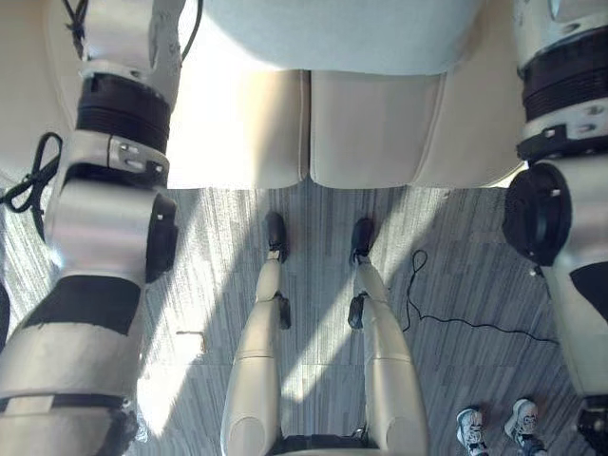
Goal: Pick up cushions and gather them together orderly.
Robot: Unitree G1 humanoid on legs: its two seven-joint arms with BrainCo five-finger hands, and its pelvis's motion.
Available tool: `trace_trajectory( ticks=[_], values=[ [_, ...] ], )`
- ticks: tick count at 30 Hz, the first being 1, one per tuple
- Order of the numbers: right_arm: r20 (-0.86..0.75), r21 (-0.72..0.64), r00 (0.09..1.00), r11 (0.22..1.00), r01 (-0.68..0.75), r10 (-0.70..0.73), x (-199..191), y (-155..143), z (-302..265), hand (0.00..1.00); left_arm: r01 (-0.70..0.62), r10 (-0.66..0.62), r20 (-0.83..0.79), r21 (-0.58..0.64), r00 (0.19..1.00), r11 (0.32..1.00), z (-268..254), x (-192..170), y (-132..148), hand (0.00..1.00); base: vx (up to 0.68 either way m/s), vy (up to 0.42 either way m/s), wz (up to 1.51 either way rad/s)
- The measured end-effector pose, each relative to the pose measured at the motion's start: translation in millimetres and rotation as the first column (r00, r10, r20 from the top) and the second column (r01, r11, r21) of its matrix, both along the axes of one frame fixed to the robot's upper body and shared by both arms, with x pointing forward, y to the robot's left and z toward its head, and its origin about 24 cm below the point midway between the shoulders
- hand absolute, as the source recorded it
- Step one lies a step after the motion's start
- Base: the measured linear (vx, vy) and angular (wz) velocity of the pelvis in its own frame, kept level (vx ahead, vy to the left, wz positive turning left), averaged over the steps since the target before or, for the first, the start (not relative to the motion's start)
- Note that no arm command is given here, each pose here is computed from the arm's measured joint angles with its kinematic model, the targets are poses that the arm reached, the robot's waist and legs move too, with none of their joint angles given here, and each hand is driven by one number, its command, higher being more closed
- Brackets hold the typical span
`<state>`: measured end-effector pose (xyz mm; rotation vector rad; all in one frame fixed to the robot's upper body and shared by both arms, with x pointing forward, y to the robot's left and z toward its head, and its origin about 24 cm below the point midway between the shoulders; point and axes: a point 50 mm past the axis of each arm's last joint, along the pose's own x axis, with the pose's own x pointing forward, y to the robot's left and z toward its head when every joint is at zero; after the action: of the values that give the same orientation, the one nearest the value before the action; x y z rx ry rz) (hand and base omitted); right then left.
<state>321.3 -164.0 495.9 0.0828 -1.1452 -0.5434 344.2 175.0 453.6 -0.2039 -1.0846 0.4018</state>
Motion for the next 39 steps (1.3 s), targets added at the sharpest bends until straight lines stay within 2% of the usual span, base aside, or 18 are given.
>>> trace_trajectory(
  ticks=[5,8,10,11,13,16,21,23,26,28,29,31,32,34,35,37,38,39],
  values=[
    [-0.004,0.034,0.998,0.998,-0.057,0.057,-1,-15,1,0.00,0.083,-0.083,0.003,-0.104,0.997,0.991,-2,2,6,0.00,0.07,0.021,-0.01],
    [-0.022,0.150,0.988,0.978,-0.147,0.152,8,-50,-18,0.00,0.151,-0.151,0.015,-0.173,0.988,0.973,-7,4,19,0.00,0.03,-0.006,0.00],
    [-0.027,0.273,0.986,0.950,-0.151,0.165,14,-92,-52,0.00,0.192,-0.195,0.014,-0.250,0.981,0.949,-28,11,38,0.00,-0.04,-0.022,0.52],
    [-0.025,0.295,0.986,0.944,-0.149,0.163,14,-101,-59,0.00,0.204,-0.209,0.012,-0.273,0.978,0.940,-36,13,44,0.00,-0.05,0.018,0.29],
    [0.011,0.327,0.980,0.925,-0.192,0.200,10,-115,-67,0.00,0.192,-0.188,0.049,-0.384,0.981,0.903,-65,9,88,0.00,0.01,-0.045,-0.23],
    [0.008,0.330,0.976,0.921,-0.208,0.218,9,-131,-92,0.00,0.216,-0.205,0.074,-0.454,0.976,0.864,-87,7,110,0.00,0.01,-0.112,-0.12],
    [0.011,0.258,0.984,0.950,-0.177,0.180,-12,-155,-145,0.00,0.188,-0.192,0.027,-0.364,0.981,0.912,-135,-3,118,0.00,0.02,-0.077,0.06],
    [-0.034,0.234,0.985,0.960,-0.154,0.167,-19,-160,-175,0.00,0.161,-0.181,-0.029,-0.334,0.983,0.929,-165,-6,114,0.00,0.04,-0.044,0.05],
    [-0.189,0.296,0.967,0.949,-0.108,0.168,-25,-161,-254,0.00,0.152,-0.220,-0.203,-0.305,0.954,0.940,-231,-5,91,0.00,0.05,-0.029,0.15],
    [-0.374,0.356,0.907,0.933,-0.051,0.192,-36,-150,-332,0.00,0.175,-0.285,-0.398,-0.290,0.872,0.941,-300,-10,56,0.00,0.12,-0.005,0.17],
    [-0.413,0.363,0.890,0.931,-0.035,0.195,-40,-148,-347,0.00,0.184,-0.303,-0.436,-0.296,0.847,0.937,-313,-12,49,0.00,0.13,0.005,0.17],
    [-0.568,0.418,0.784,0.908,0.013,0.250,-60,-131,-411,0.00,0.209,-0.353,-0.613,-0.295,0.707,0.932,-375,-32,20,0.00,0.06,0.021,0.09],
    [-0.602,0.423,0.755,0.906,0.026,0.260,-66,-127,-424,0.00,0.213,-0.359,-0.647,-0.295,0.673,0.931,-387,-38,16,0.00,0.06,0.027,0.00],
    [-0.727,0.452,0.608,0.889,0.076,0.318,-90,-108,-478,0.00,0.215,-0.359,-0.776,-0.288,0.519,0.933,-436,-64,4,0.00,0.06,0.022,0.00],
    [-0.755,0.459,0.564,0.884,0.089,0.335,-96,-103,-491,0.00,0.213,-0.359,-0.803,-0.290,0.477,0.933,-447,-69,2,0.00,0.04,0.019,0.02],
    [-0.830,0.507,0.358,0.847,0.162,0.428,-124,-82,-546,0.00,0.164,-0.352,-0.899,-0.318,0.261,0.934,-500,-102,0,0.00,0.00,0.000,0.00],
    [-0.842,0.510,0.306,0.841,0.181,0.444,-132,-78,-558,0.00,0.152,-0.349,-0.914,-0.322,0.209,0.934,-512,-112,-1,0.00,0.06,0.029,-0.01],
    [-0.850,0.524,0.205,0.822,0.224,0.486,-150,-68,-580,0.00,0.128,-0.339,-0.936,-0.326,0.098,0.937,-533,-130,-1,0.00,0.05,0.020,-0.01]
  ],
)
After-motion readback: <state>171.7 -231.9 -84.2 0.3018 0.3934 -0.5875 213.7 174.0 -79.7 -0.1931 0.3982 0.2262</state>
